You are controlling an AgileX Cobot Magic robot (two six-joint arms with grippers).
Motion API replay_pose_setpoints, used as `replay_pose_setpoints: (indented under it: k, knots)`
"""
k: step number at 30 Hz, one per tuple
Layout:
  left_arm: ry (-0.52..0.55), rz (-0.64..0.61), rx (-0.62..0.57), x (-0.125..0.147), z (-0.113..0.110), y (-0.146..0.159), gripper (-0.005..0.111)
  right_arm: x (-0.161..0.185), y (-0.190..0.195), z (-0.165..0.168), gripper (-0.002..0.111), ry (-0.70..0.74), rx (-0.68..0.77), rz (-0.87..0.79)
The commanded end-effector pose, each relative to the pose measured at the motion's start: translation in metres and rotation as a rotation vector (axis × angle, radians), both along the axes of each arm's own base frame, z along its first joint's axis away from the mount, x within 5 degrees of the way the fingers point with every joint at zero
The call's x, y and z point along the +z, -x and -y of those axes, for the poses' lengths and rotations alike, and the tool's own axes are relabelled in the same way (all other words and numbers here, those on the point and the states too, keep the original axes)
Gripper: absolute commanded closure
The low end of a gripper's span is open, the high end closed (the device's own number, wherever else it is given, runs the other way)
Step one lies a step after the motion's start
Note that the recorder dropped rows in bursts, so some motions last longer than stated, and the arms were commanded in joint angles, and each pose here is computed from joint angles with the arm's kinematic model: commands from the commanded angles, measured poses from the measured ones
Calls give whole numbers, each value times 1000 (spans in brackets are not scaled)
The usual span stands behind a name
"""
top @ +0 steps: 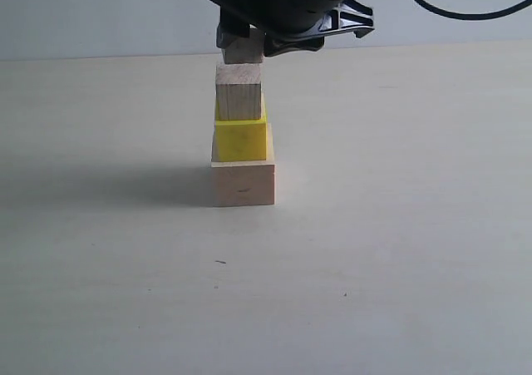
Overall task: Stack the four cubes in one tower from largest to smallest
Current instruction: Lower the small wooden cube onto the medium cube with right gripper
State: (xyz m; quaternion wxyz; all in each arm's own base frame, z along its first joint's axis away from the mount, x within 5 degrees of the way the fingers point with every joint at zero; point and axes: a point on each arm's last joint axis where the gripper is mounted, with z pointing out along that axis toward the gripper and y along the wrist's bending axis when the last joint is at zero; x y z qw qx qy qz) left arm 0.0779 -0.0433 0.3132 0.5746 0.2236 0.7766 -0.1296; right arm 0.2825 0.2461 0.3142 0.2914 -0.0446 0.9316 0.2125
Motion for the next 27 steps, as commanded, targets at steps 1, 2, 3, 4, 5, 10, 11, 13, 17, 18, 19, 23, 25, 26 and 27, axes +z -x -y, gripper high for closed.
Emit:
replay_pose_setpoints:
  k: [1,2,3,4,5,10,11,13,17,18,19,23,25,26,27]
  knots:
    - [13,9,0,1,0,0,107,4,-2,1,108,-10,-20,14]
    - [13,9,0,1,0,0,107,4,-2,1,108,-10,-20,14]
    - [13,9,0,1,0,0,107,3,-3,1,108,-8,-20,12]
    - [13,9,0,1,0,0,107,2,-3,1,108,-7,-20,11]
    - [13,9,0,1,0,0,107,-1,-4,0,108,-1,-20,4]
    - [13,9,0,1,0,0,107,-12,-8,-4,108,16,-18,-12]
    - [13,9,0,1,0,0,107,-13,-9,-4,108,18,-18,-15]
    - [13,9,0,1,0,0,107,-12,-9,-5,108,11,-17,-7]
    - [13,9,0,1,0,0,107,-13,-9,-5,108,15,-18,-11]
    - [13,9,0,1,0,0,107,-13,-9,-5,108,16,-18,-13]
    - [13,9,0,1,0,0,107,-13,-9,-5,108,16,-18,-13]
    - [13,9,0,1,0,0,107,-13,-9,-5,108,16,-18,-13]
    - [13,9,0,1,0,0,107,-13,-9,-5,108,16,-18,-13]
    - [13,9,0,1,0,0,107,-13,-9,-5,108,16,-18,-13]
    - [13,9,0,1,0,0,107,-13,-9,-5,108,16,-18,-13]
